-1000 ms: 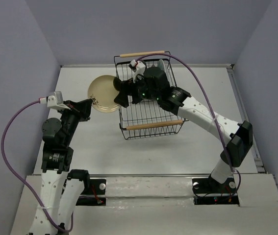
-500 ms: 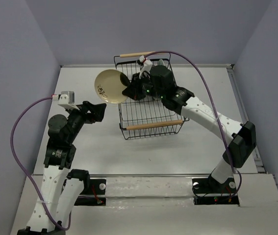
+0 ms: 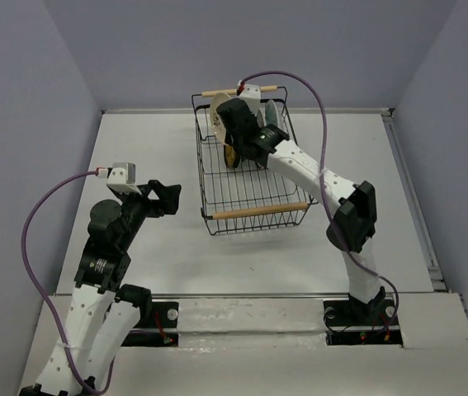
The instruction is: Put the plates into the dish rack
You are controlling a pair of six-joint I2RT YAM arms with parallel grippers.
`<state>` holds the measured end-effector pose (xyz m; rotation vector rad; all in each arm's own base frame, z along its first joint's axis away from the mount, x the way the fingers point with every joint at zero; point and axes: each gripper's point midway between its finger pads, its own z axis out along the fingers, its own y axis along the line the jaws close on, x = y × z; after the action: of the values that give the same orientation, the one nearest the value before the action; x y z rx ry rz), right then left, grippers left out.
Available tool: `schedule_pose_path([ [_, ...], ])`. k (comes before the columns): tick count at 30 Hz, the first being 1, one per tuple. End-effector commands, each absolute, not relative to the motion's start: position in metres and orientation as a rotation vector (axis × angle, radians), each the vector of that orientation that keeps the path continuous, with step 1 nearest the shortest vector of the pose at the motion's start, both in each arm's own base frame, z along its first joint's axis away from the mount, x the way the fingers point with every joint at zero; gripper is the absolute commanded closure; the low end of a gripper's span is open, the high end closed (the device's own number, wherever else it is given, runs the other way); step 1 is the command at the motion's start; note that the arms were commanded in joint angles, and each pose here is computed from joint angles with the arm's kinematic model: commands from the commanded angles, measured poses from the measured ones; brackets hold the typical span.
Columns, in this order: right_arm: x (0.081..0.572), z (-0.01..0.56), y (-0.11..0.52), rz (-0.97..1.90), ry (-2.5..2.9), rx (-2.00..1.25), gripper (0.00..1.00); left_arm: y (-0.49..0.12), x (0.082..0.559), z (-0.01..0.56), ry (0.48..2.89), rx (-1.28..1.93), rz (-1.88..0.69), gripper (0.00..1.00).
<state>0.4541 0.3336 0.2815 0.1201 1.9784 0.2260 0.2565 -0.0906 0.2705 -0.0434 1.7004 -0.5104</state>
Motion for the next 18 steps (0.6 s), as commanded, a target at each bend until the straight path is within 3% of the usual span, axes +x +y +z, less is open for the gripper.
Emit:
schedule_pose_path([
  [1, 0.467, 0.268, 0.318, 0.01, 1.975, 0.238, 0.93, -0.095, 0.252, 0.282, 1.658, -0.001, -0.502, 0.01],
  [18, 0.486, 0.197, 0.35, -0.075, 2.05, 0.231, 0.93, -0.112, 0.236, 0.287, 1.651, 0.053, -0.551, 0.01],
])
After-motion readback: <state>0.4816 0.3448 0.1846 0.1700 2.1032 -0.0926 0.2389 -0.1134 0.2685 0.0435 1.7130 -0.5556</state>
